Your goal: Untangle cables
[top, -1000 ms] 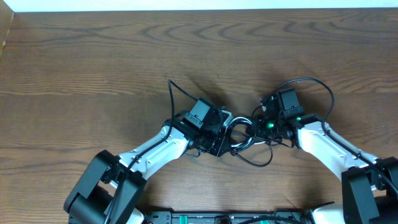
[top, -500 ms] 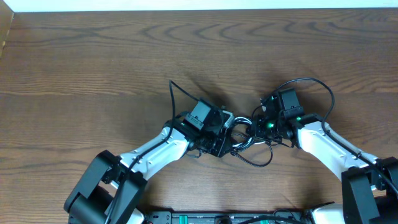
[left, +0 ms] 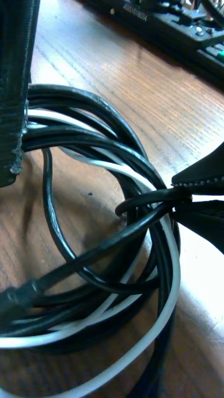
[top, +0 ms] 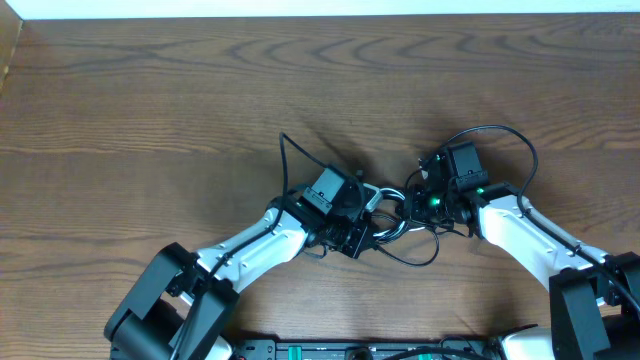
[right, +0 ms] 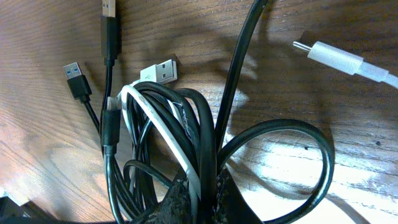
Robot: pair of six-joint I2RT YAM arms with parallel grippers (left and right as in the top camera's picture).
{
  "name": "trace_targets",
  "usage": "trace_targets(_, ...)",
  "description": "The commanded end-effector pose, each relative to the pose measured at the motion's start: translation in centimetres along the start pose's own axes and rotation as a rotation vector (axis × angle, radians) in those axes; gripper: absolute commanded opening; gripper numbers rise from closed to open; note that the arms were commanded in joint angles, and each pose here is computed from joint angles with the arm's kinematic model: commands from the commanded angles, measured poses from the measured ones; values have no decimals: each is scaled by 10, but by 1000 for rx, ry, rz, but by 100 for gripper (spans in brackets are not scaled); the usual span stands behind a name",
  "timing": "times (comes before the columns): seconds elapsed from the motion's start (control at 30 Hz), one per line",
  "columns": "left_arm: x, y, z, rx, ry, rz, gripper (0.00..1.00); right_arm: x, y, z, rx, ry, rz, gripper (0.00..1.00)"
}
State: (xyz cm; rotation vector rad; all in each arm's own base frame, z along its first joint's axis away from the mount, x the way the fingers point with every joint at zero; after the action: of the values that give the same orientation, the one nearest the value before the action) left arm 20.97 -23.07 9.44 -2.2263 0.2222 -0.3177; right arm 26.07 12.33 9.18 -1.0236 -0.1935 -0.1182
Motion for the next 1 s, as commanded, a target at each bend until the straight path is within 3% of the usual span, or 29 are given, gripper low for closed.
trace_targets(0.0, -3, -10, -9, -139, 9, 40, 8, 3, -3, 0, 4, -10, -12, 1)
trace_targets(0.23, 1, -35, -19, -371, 36, 60, 8, 2, -3, -1, -5, -10, -8, 1)
trace_targets(0.5, 5, -50, -20, -531, 67, 64, 7, 0, -3, -1, -9, -31, 2, 1)
trace_targets(0.7, 8, -46, 12, -276, -50, 8, 8, 0, -3, -2, -11, -30, 2, 1)
trace_targets(0.87, 4, -37, 17, -139, -43, 8, 25, -3, -3, -2, -6, -23, 19, 8)
trace_targets(0.97, 2, -30, 17, -44, -10, -7, 26, -5, -3, -2, -10, -16, 33, 8)
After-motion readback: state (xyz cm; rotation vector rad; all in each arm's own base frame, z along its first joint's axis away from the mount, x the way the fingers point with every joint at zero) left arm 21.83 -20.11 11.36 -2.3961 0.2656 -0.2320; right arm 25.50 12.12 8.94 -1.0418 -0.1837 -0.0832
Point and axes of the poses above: each gripper's point midway between its finger pads, its own y axis out along the fingers, its own z axis along the line the jaws close on, x = y × z, the point moved 8 cm from there along -y, back along the fingers, and after that the axes turned 12 degrees about -y, right-handed, at the moved point
